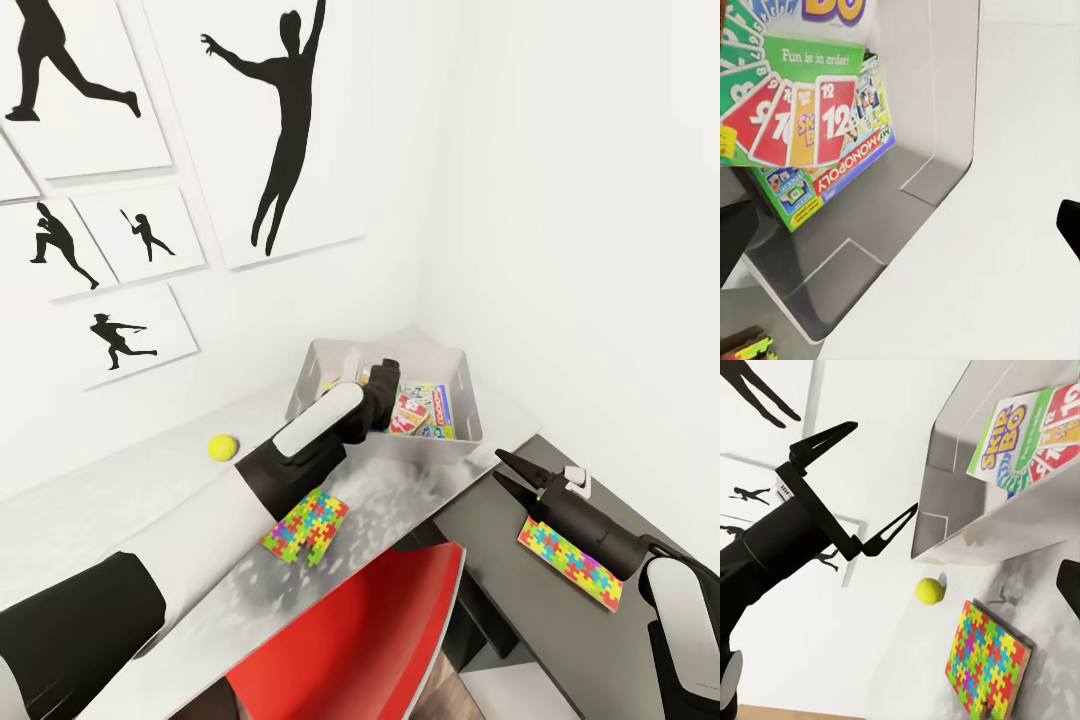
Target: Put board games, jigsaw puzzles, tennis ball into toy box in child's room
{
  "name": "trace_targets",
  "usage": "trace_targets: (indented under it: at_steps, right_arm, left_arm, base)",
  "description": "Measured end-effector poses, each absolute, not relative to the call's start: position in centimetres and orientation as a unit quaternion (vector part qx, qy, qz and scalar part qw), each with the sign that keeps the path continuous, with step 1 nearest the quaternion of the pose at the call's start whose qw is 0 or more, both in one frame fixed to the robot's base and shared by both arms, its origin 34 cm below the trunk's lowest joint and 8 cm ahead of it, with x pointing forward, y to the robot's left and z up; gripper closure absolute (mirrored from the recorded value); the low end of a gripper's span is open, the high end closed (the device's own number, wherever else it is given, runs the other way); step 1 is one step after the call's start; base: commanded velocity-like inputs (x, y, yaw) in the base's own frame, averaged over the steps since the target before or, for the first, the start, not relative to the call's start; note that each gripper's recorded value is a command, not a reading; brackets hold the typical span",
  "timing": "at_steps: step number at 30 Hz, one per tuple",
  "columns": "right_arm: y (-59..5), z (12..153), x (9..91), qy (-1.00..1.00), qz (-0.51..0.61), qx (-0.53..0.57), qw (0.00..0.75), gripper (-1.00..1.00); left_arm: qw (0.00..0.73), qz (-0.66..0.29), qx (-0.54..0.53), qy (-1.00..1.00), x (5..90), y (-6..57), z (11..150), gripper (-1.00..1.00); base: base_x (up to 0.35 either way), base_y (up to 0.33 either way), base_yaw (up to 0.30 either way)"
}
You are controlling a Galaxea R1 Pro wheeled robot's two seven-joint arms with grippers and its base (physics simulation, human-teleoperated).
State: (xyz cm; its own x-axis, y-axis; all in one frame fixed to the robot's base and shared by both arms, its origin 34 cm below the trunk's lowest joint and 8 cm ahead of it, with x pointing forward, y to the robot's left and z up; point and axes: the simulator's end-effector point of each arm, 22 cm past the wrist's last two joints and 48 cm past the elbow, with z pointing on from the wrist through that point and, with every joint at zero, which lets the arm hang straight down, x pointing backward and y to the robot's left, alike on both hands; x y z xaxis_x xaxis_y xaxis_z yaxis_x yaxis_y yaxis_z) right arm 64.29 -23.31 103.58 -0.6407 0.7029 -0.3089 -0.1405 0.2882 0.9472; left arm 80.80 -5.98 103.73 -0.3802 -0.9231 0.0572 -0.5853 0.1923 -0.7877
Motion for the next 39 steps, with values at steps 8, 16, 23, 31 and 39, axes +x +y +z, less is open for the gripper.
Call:
trace_targets:
  at_steps: [8,16,23,31,39]
  right_arm:
    - [-23.4,103.6,64.3,0.710,0.563,0.199,0.374,-1.00]
    - [-23.6,103.6,64.2,0.710,0.562,0.200,0.375,-1.00]
    - [-23.7,104.0,64.2,0.708,0.562,0.198,0.378,-1.00]
    - [-23.7,104.7,64.2,0.706,0.563,0.195,0.383,-1.00]
    - [-23.7,105.4,64.1,0.703,0.565,0.191,0.387,-1.00]
  left_arm:
    - [0.222,-0.383,-0.505,0.741,80.6,-6.4,104.0,-1.00]
    - [0.225,-0.441,-0.465,0.734,79.7,-9.1,109.1,-1.00]
    - [0.224,-0.498,-0.407,0.732,77.9,-11.7,114.5,-1.00]
    - [0.219,-0.547,-0.327,0.739,75.1,-14.2,119.3,-1.00]
    - [0.223,-0.560,-0.209,0.770,74.2,-11.7,121.1,-1.00]
  base:
    - [0.000,0.000,0.000]
    - [0.000,0.000,0.000]
    - [0.000,0.000,0.000]
    - [0.000,0.000,0.000]
    - [0.000,0.000,0.000]
